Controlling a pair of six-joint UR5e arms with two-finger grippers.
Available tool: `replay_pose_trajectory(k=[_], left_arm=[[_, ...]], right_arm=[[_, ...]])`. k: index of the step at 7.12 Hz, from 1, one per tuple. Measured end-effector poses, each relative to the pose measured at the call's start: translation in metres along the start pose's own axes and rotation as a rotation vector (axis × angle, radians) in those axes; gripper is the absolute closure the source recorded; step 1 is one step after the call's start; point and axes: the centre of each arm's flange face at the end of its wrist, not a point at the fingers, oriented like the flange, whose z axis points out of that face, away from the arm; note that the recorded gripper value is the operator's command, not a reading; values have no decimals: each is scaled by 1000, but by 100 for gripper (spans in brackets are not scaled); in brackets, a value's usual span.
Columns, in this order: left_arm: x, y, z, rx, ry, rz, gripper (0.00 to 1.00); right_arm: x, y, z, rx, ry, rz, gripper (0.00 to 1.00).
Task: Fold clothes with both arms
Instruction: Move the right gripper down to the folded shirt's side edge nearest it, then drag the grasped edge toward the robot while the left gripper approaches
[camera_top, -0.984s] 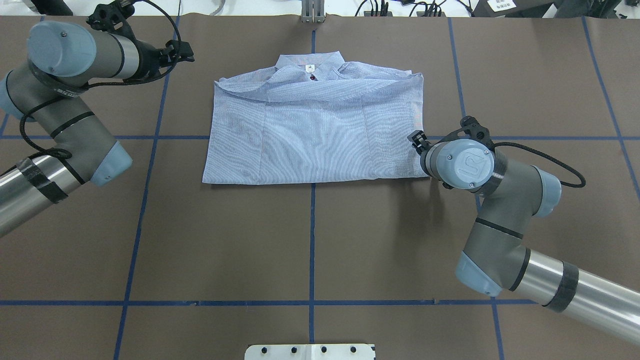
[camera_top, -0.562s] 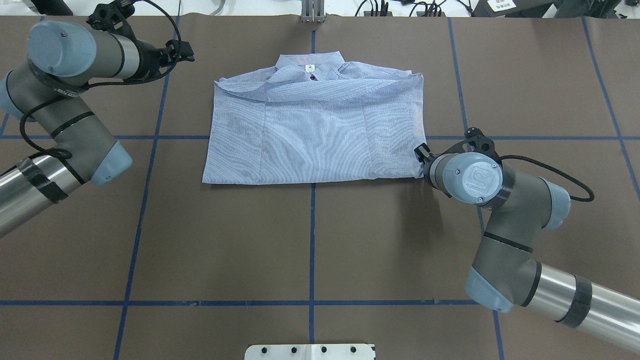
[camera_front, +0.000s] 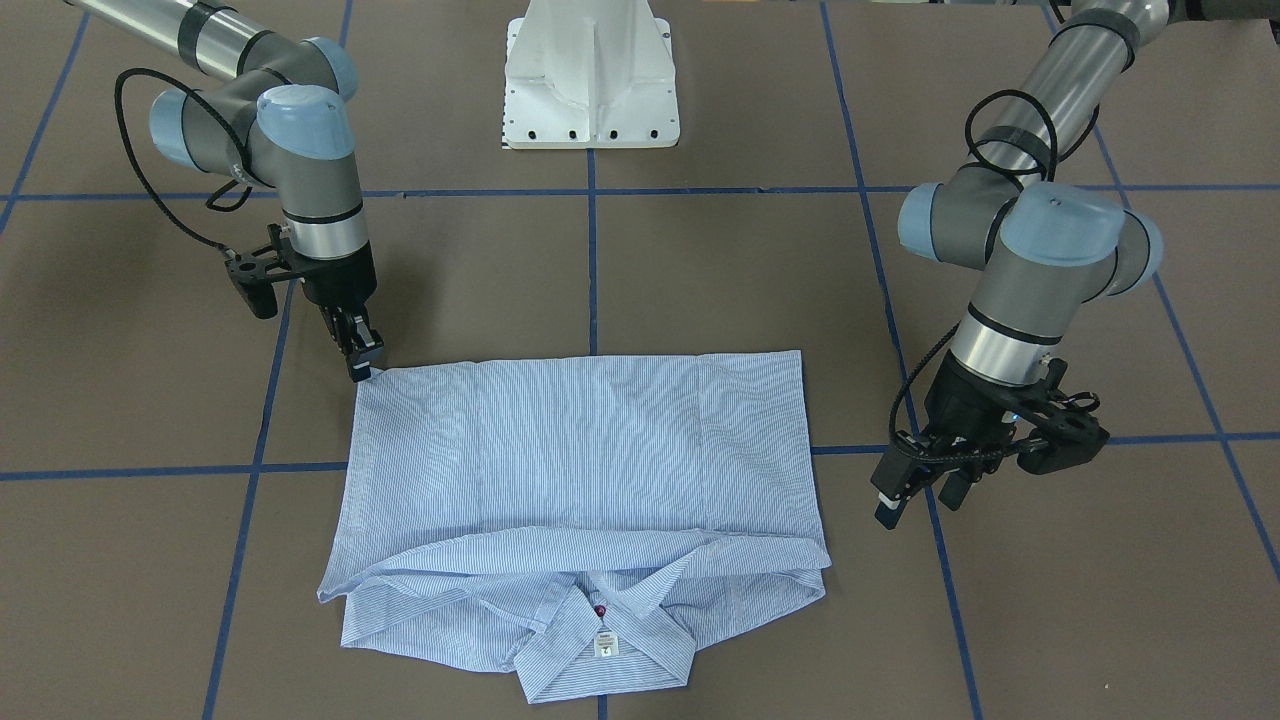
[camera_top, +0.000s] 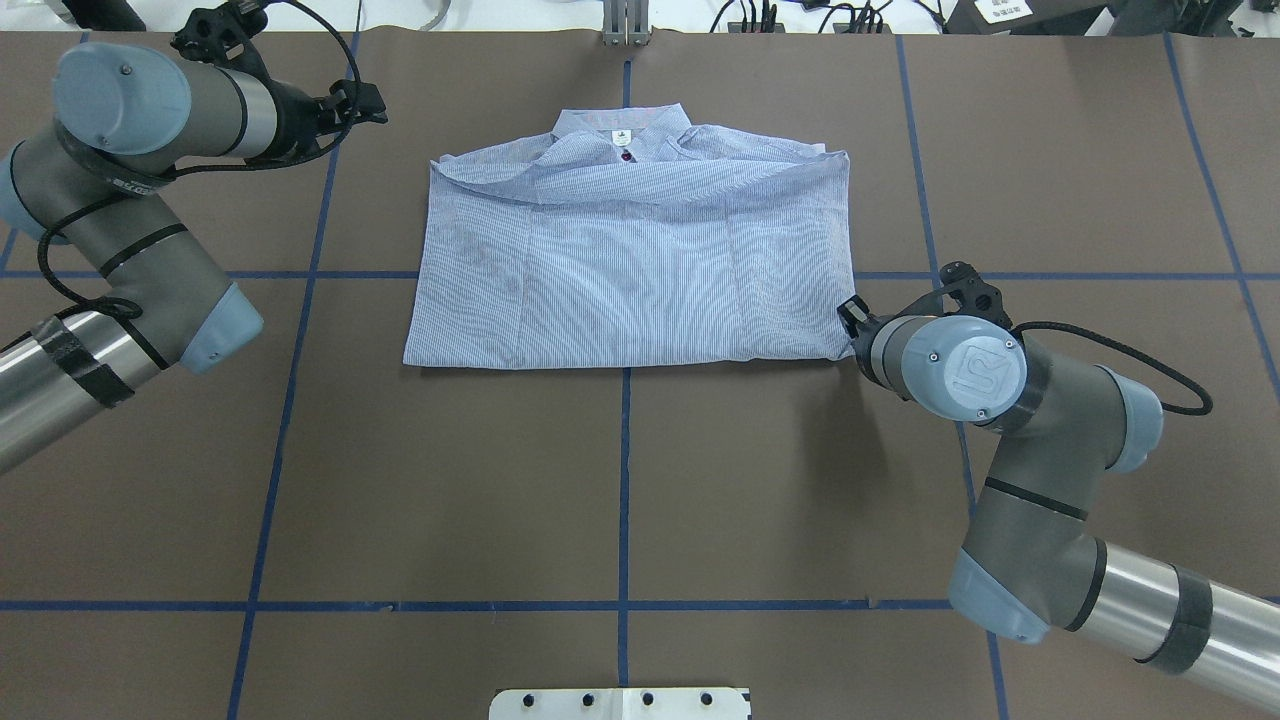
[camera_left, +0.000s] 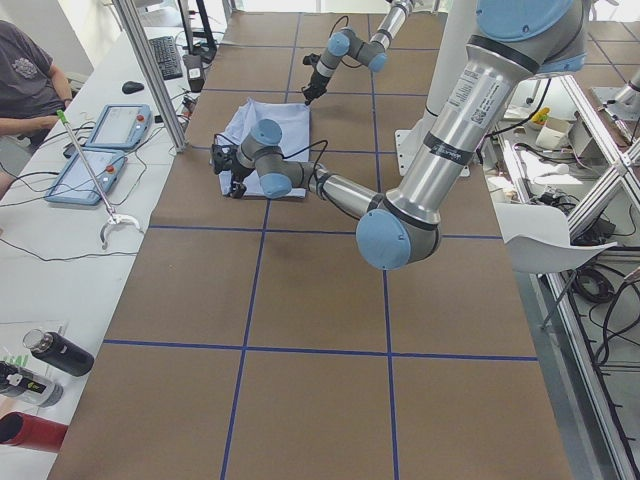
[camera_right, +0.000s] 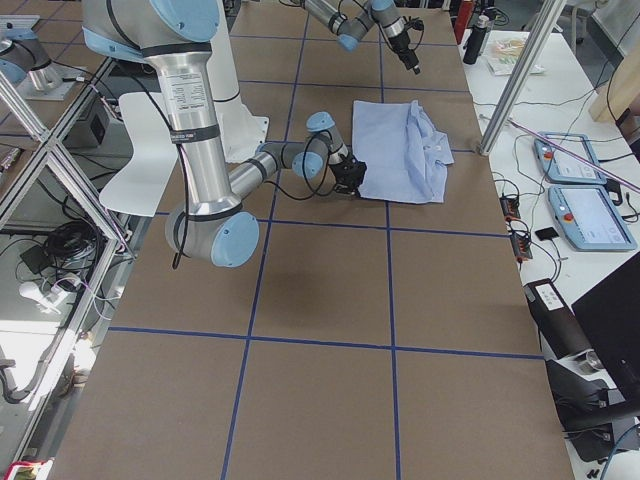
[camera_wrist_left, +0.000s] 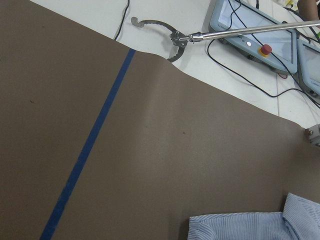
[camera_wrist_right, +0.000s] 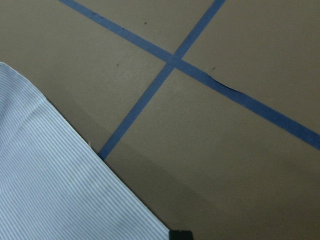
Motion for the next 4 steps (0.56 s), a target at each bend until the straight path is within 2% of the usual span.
replay_pose_trajectory(k=[2,4], left_arm=[[2,0,-3,0,6,1,0],[10,1,-12,1,29,4,0]], right_arm=[[19,1,-24,-21,6,-15,100],[46,36,-84,-84,85,-69,100]])
